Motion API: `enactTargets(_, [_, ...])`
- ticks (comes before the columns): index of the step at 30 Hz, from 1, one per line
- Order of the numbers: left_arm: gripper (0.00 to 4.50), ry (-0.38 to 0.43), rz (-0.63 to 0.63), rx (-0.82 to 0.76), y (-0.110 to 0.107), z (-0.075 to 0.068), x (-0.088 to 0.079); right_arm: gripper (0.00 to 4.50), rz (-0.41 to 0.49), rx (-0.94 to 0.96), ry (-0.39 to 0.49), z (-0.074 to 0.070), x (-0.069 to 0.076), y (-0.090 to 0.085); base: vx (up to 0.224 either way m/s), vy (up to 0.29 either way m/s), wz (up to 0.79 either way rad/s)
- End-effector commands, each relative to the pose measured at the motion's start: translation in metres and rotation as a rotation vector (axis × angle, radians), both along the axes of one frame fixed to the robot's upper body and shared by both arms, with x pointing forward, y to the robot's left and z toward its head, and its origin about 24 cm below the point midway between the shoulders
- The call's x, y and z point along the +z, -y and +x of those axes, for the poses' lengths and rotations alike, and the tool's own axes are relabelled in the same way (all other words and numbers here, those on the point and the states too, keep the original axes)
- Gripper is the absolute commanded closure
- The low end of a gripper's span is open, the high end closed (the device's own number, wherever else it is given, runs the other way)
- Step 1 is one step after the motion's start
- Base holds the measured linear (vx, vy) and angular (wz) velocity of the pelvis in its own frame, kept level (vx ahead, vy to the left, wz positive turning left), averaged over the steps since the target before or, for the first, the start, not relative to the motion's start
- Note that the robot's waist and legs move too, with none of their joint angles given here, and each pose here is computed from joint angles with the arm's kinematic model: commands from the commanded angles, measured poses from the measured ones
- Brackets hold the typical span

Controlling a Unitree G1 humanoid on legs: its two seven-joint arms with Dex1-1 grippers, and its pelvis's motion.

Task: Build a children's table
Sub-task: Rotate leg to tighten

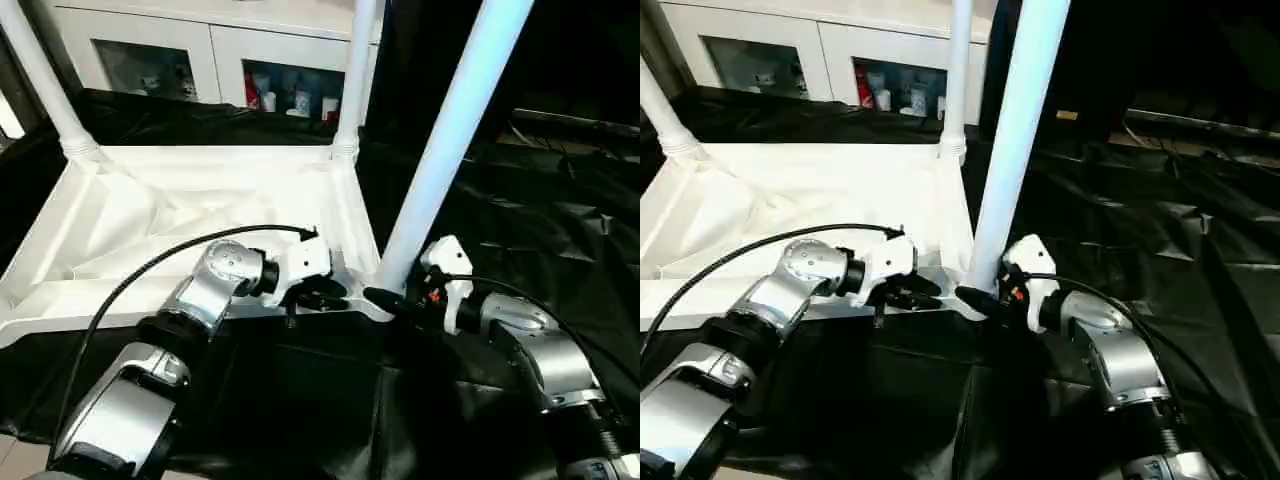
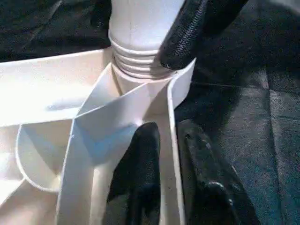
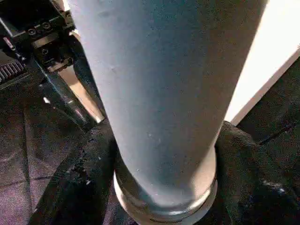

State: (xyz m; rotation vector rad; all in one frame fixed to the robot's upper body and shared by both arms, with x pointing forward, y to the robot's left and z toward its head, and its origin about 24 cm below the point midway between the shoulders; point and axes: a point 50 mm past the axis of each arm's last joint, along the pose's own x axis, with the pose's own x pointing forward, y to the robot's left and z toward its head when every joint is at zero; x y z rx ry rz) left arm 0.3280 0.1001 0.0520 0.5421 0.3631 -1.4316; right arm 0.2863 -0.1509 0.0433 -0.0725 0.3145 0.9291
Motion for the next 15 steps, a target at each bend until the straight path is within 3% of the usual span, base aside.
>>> enactTargets(1, [4.05,-0.025,0.079,0.037,-0.014,0.001,-0.0061,1.84,-0.007,0.043,-0.006,-0.0044,-0.0021,-0.0055,0.0,0.0,0.0])
enactTargets(5, [4.47,-0.028,0.076,0.045,-0.0145,0.0017,-0.0048,1.84,-0.011,0.044,-0.006,-0.0034,-0.0023,-0.0051,0.0,0.0,0.0])
enactTargets(14, [4.47,-0.054,0.091,0.032,-0.0188,-0.0014,-0.0048,1.84,-0.012,0.052,-0.014,-0.0028,-0.0028,-0.0056,0.0,0.0,0.0])
enactTargets(15, [4.49,-0.054,0.094,0.032,-0.0192,-0.0016,-0.005,1.49,-0.002,0.053,-0.022,-0.003,-0.0029,-0.0058,0.0,0.0,0.0])
